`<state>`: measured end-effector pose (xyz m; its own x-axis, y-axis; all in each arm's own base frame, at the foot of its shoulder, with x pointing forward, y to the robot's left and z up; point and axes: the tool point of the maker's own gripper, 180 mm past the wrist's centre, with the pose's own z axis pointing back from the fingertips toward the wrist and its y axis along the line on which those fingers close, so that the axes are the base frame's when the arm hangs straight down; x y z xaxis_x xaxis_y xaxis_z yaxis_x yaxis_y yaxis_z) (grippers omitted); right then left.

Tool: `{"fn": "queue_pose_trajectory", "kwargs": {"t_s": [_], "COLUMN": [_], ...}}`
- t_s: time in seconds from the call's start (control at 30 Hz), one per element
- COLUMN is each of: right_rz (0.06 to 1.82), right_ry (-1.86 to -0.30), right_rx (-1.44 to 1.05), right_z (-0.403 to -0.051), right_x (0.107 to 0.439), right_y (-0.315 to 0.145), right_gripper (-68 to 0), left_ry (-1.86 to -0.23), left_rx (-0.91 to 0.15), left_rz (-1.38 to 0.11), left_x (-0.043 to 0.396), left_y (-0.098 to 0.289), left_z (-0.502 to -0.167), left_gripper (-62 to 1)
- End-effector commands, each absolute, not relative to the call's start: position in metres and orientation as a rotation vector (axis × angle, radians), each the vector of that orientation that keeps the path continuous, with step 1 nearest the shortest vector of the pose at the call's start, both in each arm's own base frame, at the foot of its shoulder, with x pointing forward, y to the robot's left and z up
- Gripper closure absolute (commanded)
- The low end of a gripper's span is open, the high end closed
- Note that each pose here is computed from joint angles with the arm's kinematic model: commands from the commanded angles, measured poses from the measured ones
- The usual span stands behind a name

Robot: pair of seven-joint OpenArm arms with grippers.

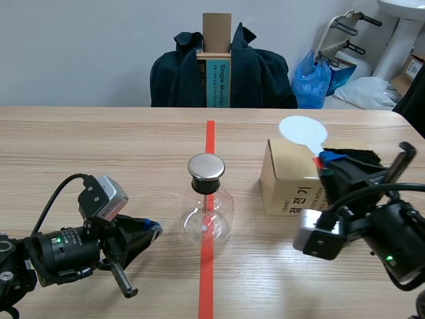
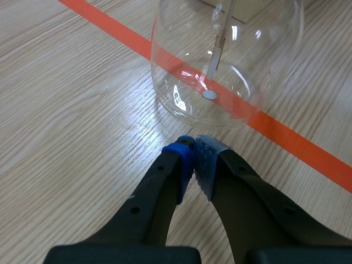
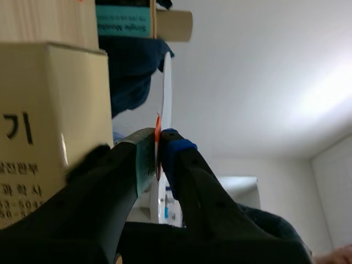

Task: Do the electroscope experiment.
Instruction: 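Move the plate toward and away from the electroscope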

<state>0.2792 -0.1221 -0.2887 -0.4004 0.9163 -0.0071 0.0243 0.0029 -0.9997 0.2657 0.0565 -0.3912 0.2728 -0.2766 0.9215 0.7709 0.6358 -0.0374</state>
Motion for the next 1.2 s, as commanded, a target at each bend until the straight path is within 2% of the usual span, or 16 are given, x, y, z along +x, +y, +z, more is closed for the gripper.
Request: {"fn": "queue_pose_trajectory", "kwargs": {"t_s": [0.0,0.27,0.53,0.7,0.87,1.17], "right_rz": [1.436,1.271,1.125,1.031,0.987,0.921], "right_ry": [-1.57,-1.583,-1.671,-1.717,-1.7,-1.616], "right_rx": [-1.089,-1.252,-1.332,-1.373,-1.423,-1.5], "right_z": [-0.26,-0.205,-0.16,-0.135,-0.124,-0.119], "right_x": [0.285,0.28,0.277,0.273,0.269,0.266], "right_y": [-0.132,-0.177,-0.199,-0.214,-0.232,-0.259], "right_gripper": [-0.7,-0.7,-0.7,-0.7,-0.7,-0.7], "left_ry": [-1.117,-1.121,-1.124,-1.146,-1.171,-1.236], "left_rx": [-0.559,-0.56,-0.541,-0.584,-0.639,-0.645], "left_rz": [-0.753,-0.754,-0.78,-0.821,-0.848,-0.878], "left_x": [0.271,0.271,0.259,0.224,0.186,0.161], "left_y": [0.052,0.052,0.067,0.072,0.07,0.062], "left_z": [-0.38,-0.379,-0.37,-0.336,-0.293,-0.24], "left_gripper": [-2.9,-2.9,-2.9,-2.9,-2.9,-3.4]}}
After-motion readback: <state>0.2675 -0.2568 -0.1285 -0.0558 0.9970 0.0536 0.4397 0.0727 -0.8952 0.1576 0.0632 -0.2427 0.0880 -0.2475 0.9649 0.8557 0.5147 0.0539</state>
